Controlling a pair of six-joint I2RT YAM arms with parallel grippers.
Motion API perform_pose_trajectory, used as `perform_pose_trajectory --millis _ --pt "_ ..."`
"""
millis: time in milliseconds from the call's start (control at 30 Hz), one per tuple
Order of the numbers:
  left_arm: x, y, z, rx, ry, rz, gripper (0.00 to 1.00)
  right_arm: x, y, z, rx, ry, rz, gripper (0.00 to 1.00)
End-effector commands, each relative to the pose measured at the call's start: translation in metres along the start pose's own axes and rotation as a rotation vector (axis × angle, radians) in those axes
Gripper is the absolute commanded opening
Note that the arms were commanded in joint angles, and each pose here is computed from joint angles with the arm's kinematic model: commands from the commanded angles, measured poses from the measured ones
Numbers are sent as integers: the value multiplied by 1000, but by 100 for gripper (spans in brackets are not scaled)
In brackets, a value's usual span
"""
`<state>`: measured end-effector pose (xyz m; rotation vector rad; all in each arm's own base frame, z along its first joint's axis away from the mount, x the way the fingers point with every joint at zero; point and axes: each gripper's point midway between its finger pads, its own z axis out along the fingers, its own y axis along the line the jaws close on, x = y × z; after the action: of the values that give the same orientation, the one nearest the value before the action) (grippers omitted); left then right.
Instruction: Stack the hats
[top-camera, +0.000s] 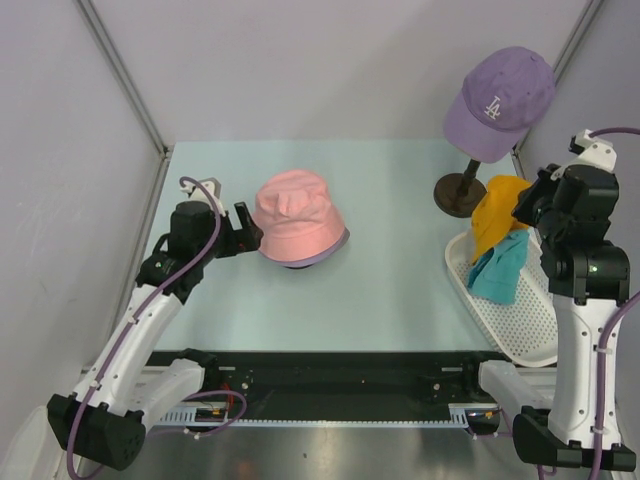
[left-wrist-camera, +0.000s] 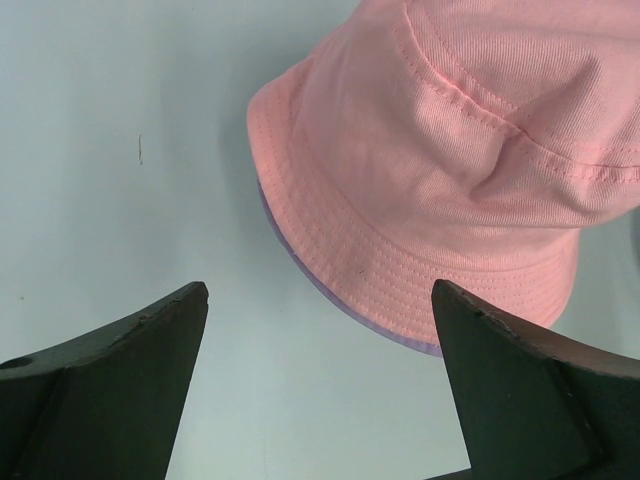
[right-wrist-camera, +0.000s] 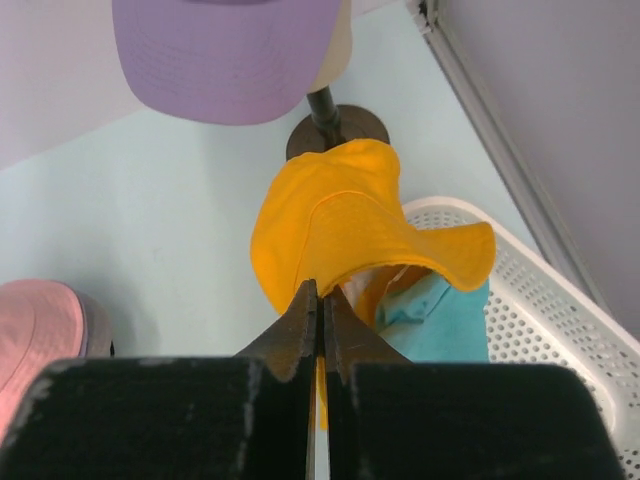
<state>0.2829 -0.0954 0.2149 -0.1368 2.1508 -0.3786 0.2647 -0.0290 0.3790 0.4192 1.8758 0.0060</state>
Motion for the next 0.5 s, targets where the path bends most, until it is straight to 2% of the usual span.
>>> perform_pose_trajectory --millis 0,333,467 --pt "-17 -10 -11 37 -49 23 99 -48 -8 -23 50 -141 -41 0" --pt "-25 -18 -11 68 -57 16 99 -89 -2 -50 30 -244 -25 0" --pt "-29 -19 -13 66 -70 9 99 -100 14 -63 -54 -274 28 0"
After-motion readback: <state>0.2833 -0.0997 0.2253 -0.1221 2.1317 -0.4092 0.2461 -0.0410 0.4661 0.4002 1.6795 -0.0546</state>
